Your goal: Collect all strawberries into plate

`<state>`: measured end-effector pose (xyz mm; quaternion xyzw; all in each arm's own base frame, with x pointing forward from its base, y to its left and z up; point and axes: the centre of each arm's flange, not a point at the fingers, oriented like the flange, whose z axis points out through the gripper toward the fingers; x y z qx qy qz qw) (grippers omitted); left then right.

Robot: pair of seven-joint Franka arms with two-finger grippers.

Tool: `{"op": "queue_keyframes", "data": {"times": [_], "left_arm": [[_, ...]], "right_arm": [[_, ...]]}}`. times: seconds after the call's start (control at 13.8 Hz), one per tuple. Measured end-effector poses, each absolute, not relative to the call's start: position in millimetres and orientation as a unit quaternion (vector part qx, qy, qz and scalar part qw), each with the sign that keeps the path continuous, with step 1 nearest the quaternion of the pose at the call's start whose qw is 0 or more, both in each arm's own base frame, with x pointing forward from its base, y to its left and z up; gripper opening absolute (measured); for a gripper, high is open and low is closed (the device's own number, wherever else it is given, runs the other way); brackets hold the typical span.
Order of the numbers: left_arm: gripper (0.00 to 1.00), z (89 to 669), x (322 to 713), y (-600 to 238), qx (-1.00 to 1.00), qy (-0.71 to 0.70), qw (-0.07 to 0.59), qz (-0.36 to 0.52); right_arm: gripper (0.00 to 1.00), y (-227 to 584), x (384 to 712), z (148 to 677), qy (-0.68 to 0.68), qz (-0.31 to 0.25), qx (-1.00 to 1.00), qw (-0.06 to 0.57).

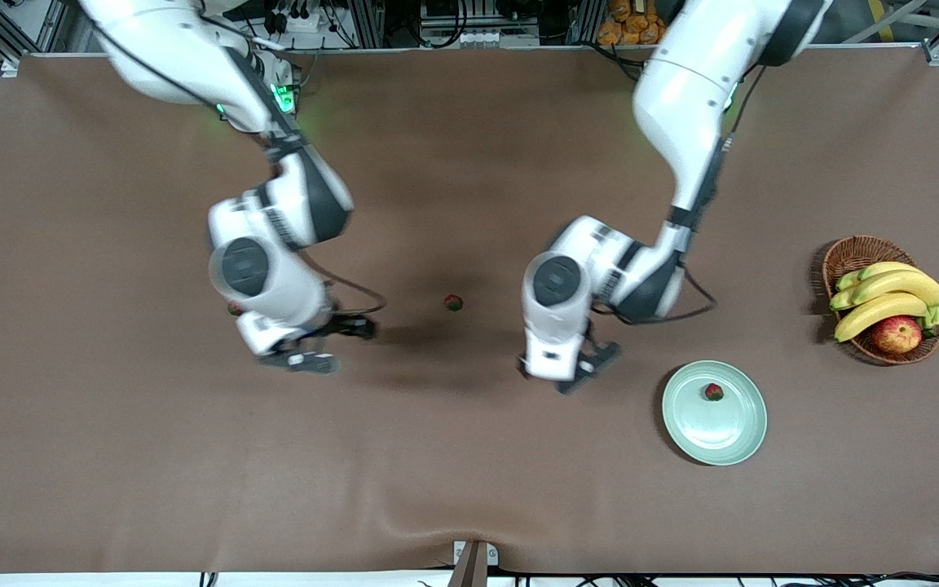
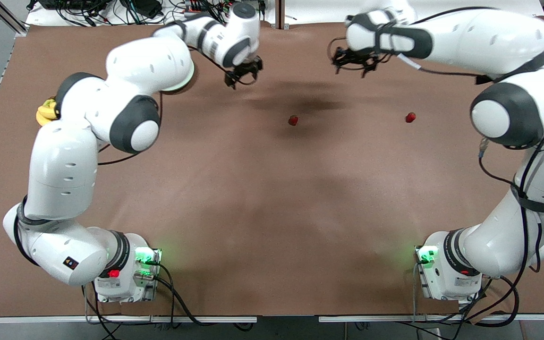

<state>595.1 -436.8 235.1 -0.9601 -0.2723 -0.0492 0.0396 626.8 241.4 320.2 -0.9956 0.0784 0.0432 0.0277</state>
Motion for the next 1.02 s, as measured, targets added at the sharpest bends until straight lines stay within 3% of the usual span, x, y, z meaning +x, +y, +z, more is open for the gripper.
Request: {"op": "queue_keyframes", "data": {"times": [0.36, 0.65, 1.02], "left_arm": [[1.00, 228, 518, -543, -0.980, -0.183, -0.019, -0.080], [1.00, 216, 490, -571, -0.988, -0.126, -0.036, -0.077], [1.00, 186, 472, -574, -0.994, -0.091, -0.021, -0.054]], "right_arm": [[1.00, 104, 631, 302, 0.016, 0.094, -0.995, 0.027], [1.00, 40, 613, 276, -0.022, 0.107, -0.994, 0.033], [1.00, 26, 570, 209, -0.030, 0.093, -0.995, 0.028]]}}
